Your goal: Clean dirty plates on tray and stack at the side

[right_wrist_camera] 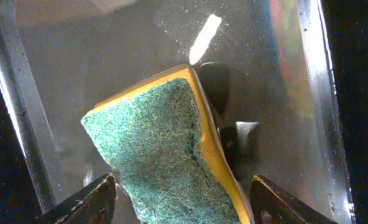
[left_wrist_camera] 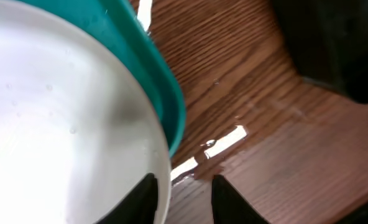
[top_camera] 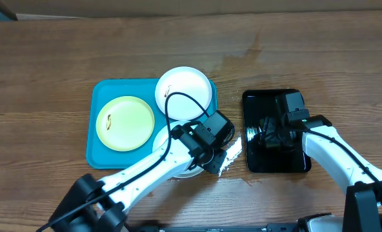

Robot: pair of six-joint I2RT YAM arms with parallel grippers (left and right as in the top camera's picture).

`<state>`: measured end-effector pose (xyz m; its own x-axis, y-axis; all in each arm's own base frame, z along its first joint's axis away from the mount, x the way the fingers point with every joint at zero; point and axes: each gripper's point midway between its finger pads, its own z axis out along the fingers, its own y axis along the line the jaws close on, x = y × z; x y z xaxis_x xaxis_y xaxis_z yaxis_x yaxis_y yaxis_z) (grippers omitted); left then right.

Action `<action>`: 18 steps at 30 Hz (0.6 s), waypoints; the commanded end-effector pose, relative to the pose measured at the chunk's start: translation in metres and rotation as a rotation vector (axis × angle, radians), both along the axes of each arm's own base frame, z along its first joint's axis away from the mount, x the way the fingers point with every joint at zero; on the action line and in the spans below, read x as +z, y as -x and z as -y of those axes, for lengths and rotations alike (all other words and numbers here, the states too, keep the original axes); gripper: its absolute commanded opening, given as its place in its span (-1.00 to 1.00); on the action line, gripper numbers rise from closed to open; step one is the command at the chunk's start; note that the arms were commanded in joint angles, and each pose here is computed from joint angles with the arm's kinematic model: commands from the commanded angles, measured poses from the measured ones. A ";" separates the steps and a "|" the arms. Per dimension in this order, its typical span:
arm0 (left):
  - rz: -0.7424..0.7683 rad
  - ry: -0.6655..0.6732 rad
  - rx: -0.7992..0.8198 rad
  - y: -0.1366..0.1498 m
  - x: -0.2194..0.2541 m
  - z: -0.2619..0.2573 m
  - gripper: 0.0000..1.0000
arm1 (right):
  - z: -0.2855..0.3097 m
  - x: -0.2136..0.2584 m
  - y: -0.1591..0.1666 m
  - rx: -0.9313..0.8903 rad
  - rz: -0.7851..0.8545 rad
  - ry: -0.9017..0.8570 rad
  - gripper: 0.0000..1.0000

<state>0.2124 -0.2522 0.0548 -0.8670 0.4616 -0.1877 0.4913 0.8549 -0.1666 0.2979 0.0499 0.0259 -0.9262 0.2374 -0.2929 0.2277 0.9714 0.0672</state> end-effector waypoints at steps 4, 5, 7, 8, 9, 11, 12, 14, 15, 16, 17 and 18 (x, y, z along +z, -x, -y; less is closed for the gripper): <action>0.012 0.032 0.069 -0.013 0.007 0.005 -0.42 | 0.000 0.002 -0.001 -0.006 0.009 -0.003 0.42; 0.015 0.032 0.069 -0.014 0.008 0.006 -0.42 | 0.000 0.002 -0.001 -0.006 0.009 -0.003 0.43; 0.015 0.029 0.072 -0.015 0.010 0.005 -0.42 | 0.000 0.002 -0.001 -0.006 0.009 -0.003 0.43; 0.016 0.027 0.077 -0.016 0.012 0.004 -0.40 | 0.000 0.002 -0.001 -0.005 0.008 -0.003 0.43; 0.024 0.021 0.086 -0.020 0.014 0.002 -0.38 | 0.000 0.002 -0.001 -0.006 0.008 -0.003 0.43; 0.050 -0.008 0.134 -0.032 0.019 -0.009 -0.38 | 0.000 0.002 -0.001 -0.005 0.009 -0.003 0.43; 0.058 -0.022 0.169 -0.038 0.022 -0.015 -0.38 | 0.000 0.002 -0.001 -0.006 0.009 -0.003 0.43; 0.058 -0.047 0.254 -0.052 0.029 -0.034 -0.38 | 0.000 0.002 -0.001 -0.006 0.009 -0.003 0.43; 0.053 -0.055 0.290 -0.058 0.033 -0.043 -0.38 | 0.000 0.001 -0.001 -0.006 0.008 -0.003 0.43; 0.047 -0.061 0.322 -0.064 0.036 -0.053 -0.38 | 0.000 0.002 -0.001 -0.006 0.009 -0.003 0.43; 0.040 -0.067 0.356 -0.070 0.038 -0.063 -0.38 | 0.000 0.002 -0.001 -0.006 0.009 -0.003 0.43; 0.032 -0.075 0.402 -0.077 0.042 -0.077 -0.39 | 0.000 0.002 -0.001 -0.006 0.009 -0.003 0.43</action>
